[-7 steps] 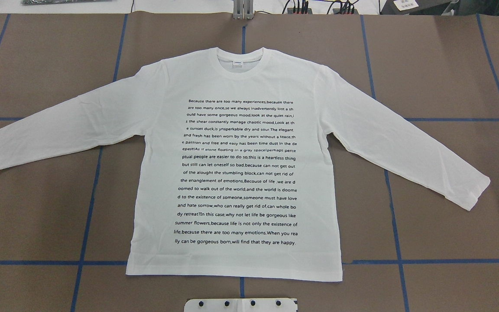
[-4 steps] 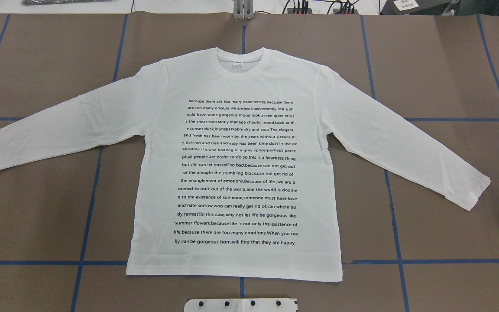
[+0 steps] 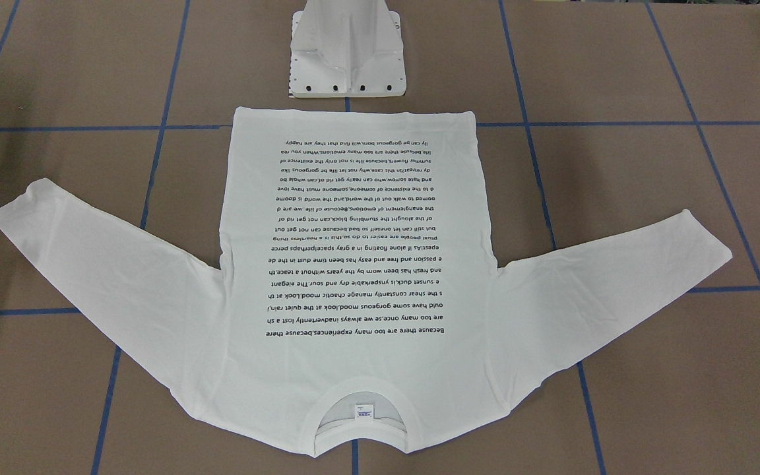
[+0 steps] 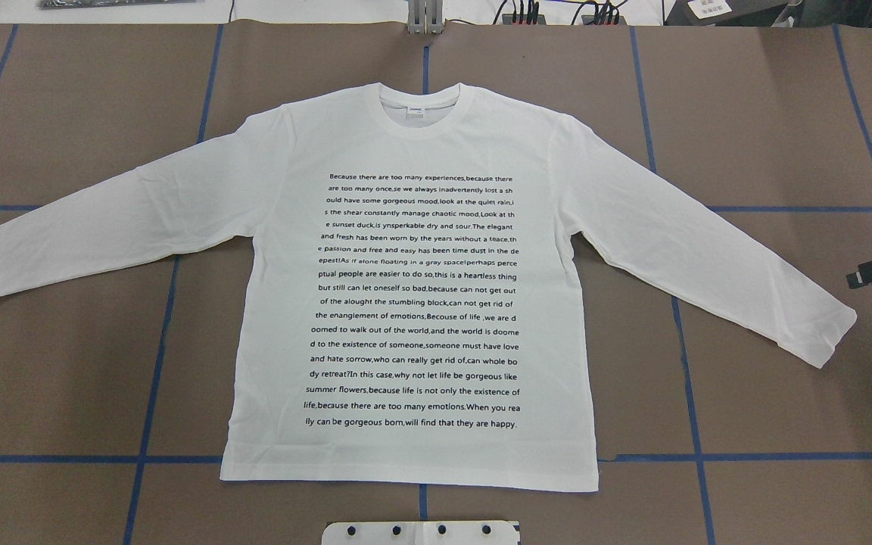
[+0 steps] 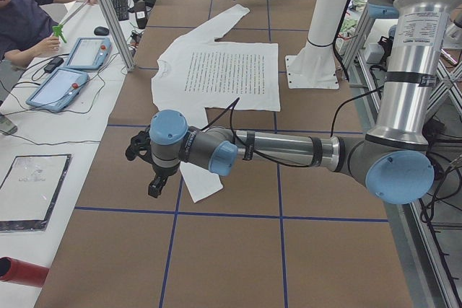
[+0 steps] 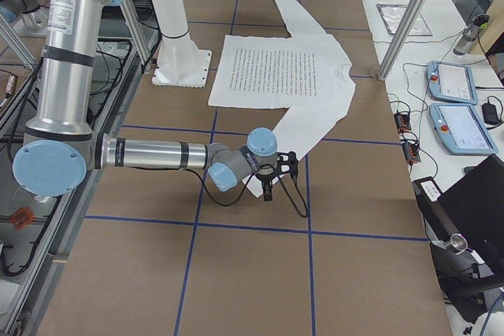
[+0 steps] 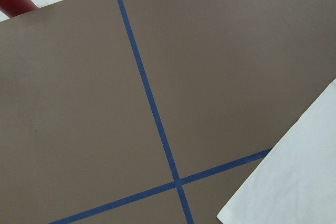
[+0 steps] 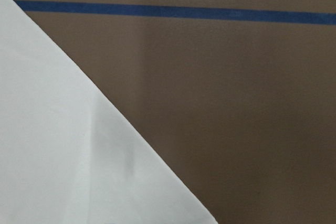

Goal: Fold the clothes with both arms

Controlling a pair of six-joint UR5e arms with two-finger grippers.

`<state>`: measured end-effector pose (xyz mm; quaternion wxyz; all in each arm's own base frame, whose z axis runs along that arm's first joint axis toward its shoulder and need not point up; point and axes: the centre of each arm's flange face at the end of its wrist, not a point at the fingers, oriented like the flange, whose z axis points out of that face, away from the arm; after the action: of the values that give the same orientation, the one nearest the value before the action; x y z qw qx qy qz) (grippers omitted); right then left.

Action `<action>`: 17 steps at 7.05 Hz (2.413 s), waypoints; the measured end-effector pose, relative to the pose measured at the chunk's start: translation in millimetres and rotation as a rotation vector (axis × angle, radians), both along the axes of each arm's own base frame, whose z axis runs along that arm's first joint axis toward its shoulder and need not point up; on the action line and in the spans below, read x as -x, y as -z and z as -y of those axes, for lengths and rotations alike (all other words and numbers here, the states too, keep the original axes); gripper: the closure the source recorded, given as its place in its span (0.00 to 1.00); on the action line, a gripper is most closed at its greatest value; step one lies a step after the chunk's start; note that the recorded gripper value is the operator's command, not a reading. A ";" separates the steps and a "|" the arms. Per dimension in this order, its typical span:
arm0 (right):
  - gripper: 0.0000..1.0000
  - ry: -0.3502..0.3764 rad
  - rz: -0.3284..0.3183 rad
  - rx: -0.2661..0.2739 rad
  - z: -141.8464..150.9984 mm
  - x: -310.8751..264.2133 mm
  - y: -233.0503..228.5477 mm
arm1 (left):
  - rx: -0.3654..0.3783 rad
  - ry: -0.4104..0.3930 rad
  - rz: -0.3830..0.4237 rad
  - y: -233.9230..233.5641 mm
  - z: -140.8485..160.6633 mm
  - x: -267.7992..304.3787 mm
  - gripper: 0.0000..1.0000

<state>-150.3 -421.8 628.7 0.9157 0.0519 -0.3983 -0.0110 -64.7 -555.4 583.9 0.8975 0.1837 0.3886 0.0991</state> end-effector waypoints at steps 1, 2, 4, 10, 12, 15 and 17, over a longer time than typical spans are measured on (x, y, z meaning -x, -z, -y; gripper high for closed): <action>0.00 0.001 -0.019 0.006 -4.1 11.7 -0.2 | 0.001 -0.006 -0.016 0.5 -0.5 -1.1 0.01; 0.02 0.003 -0.035 0.013 -7.5 16.3 -4.7 | 0.002 -0.009 -0.024 0.7 -0.7 -1.6 0.01; 0.03 0.010 -0.052 0.025 -12.3 17.4 -14.7 | 0.001 -0.011 -0.028 1.2 -0.9 -1.9 0.01; 0.42 0.065 -0.069 0.065 -23.6 34.9 -37.5 | -0.012 -0.009 -0.029 4.8 -0.1 -1.7 0.01; 0.67 0.067 -0.068 0.067 -23.8 35.3 -38.0 | -0.016 -0.010 -0.028 5.1 0.2 -1.7 0.01; 0.98 0.066 -0.066 0.064 -22.8 36.4 -35.2 | -0.016 -0.008 -0.028 6.3 2.2 -1.9 0.01; 1.00 0.064 -0.052 0.044 -19.8 37.6 -22.4 | -0.017 -0.008 -0.029 7.1 3.2 -2.1 0.01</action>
<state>-188.0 -402.0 651.1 0.9258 0.0187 -0.3761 -0.0329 -62.5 -558.7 576.7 0.8898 0.1910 0.4013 0.1035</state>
